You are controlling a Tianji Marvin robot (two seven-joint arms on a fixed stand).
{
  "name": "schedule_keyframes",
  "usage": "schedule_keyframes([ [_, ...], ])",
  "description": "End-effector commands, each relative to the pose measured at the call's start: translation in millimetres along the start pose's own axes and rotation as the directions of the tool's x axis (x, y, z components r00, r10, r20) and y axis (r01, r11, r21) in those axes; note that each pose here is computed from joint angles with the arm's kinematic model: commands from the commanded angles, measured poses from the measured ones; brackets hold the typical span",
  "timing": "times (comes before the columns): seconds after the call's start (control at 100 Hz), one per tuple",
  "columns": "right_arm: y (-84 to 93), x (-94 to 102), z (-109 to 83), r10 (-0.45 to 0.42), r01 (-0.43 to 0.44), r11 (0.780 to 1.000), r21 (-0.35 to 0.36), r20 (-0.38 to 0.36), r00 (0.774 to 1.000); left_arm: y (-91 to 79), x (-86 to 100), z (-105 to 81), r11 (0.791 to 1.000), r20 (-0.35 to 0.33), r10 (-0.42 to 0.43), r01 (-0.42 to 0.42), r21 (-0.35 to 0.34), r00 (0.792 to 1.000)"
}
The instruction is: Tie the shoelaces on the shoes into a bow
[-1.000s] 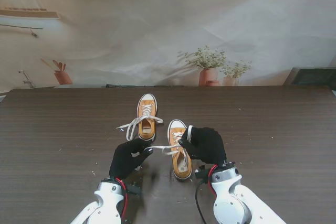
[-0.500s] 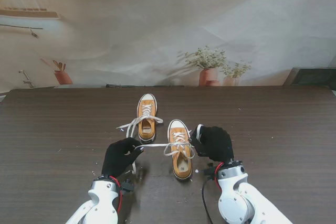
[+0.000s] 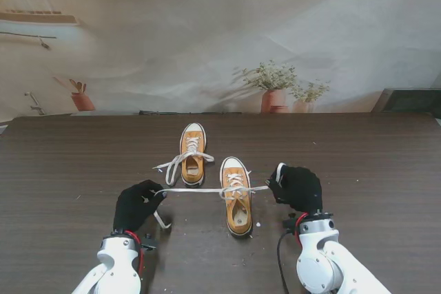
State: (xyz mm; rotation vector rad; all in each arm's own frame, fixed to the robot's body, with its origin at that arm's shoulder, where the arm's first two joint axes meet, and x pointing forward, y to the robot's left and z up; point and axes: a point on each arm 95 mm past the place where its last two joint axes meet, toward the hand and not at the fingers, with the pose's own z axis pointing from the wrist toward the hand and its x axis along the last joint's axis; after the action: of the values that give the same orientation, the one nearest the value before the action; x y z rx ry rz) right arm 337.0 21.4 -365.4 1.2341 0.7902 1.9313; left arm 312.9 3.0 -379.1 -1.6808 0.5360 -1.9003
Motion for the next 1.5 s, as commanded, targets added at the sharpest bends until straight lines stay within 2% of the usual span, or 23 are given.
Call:
schedule_keyframes([
  [0.0, 0.0, -10.6, -5.5, -0.022, 0.022, 1.0, 0.019, 0.023, 0.999, -6.2, -3.2, -1.3, 1.0, 0.012, 0.021, -0.021, 0.005, 1.0],
  [0.44, 1.4, -43.9, -15.6, -0.109, 0.105, 0.994, 0.036, 0.119, 0.987, -33.2, -20.1, -7.0, 0.995, 0.09, 0.079, -0.085, 0.061, 0.993],
  [0.79, -2.5, -65.2, -24.0, -0.179, 0.171, 0.983, 0.059, 0.173, 0.968, -33.4, -28.9, -8.3, 0.992, 0.117, 0.113, -0.119, 0.046, 0.987],
  [1.03, -5.2, -73.3, -29.6, -0.186, 0.174, 0.982, 0.076, 0.192, 0.964, -30.6, -33.9, -7.2, 0.988, 0.157, 0.14, -0.149, 0.042, 0.978],
  [1.18, -3.9, -75.9, -35.1, -0.161, 0.15, 0.986, 0.069, 0.198, 0.967, -32.0, -30.5, -12.8, 0.998, 0.198, 0.05, -0.058, 0.031, 0.979],
  [1.38, 7.1, -73.1, -47.7, -0.135, 0.122, 0.99, 0.063, 0.272, 0.953, -41.7, -26.8, -19.4, 0.995, 0.192, 0.031, -0.049, 0.089, 0.981],
  [1.43, 12.1, -72.1, -51.2, -0.149, 0.13, 0.988, 0.084, 0.285, 0.947, -44.1, -25.4, -21.8, 0.994, 0.19, 0.031, -0.049, 0.095, 0.981],
  [1.49, 19.3, -69.8, -55.4, -0.177, 0.138, 0.98, 0.146, 0.302, 0.937, -46.6, -24.5, -24.7, 0.994, 0.184, 0.039, -0.057, 0.093, 0.982],
])
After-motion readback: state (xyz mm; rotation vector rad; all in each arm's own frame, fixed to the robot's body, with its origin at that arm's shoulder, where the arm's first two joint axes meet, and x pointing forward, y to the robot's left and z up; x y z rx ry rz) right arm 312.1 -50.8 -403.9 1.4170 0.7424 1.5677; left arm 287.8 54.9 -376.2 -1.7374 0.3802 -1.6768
